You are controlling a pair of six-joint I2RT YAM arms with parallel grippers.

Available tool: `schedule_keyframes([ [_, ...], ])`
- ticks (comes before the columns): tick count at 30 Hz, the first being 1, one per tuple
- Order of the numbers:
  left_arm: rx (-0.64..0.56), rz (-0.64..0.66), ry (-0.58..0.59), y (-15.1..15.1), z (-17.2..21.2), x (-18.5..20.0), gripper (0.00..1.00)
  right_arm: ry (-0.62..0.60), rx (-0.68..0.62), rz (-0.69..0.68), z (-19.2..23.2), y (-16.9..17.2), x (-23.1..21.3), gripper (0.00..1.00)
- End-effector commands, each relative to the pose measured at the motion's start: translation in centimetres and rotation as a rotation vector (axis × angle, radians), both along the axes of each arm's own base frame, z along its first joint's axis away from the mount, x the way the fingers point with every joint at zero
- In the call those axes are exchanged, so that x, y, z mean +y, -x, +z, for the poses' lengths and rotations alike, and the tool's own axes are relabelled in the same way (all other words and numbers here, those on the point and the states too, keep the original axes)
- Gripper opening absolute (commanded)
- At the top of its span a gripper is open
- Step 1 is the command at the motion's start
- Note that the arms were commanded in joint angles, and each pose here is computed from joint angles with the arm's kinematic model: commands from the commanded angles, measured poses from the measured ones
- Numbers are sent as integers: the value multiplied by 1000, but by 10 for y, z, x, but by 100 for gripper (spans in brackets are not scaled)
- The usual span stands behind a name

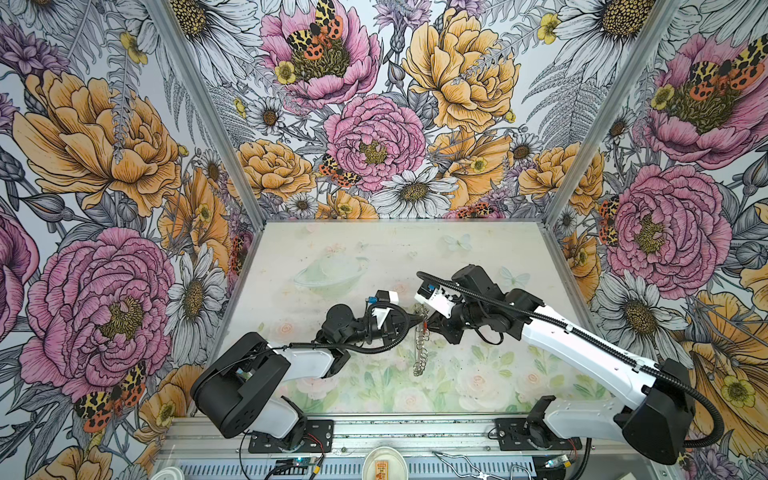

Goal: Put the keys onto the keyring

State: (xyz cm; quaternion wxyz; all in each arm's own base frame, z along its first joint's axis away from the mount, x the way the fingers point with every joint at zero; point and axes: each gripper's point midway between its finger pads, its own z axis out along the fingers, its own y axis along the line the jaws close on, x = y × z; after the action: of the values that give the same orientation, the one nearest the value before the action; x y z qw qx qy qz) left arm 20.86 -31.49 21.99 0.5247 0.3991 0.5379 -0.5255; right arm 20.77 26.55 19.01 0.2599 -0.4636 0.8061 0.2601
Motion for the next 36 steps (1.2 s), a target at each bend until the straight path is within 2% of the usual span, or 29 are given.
schedule_keyframes([
  [1, -56, 3, 46, 1, 20, 6, 0, -48, -72, 9, 16, 0, -4, 15],
  [8, -60, -37, 40, 7, 23, 9, 0, -68, -111, 35, 22, 6, -7, 17],
  [16, -47, -96, 35, 14, 23, 7, 0, -151, -183, 43, 41, 4, -2, 27],
  [26, -48, -113, 40, 16, 25, 4, 0, -168, -134, 68, 33, 8, 7, 35],
  [36, -42, -121, 50, 17, 25, 4, 0, -188, -96, 115, 29, 15, 13, 12],
])
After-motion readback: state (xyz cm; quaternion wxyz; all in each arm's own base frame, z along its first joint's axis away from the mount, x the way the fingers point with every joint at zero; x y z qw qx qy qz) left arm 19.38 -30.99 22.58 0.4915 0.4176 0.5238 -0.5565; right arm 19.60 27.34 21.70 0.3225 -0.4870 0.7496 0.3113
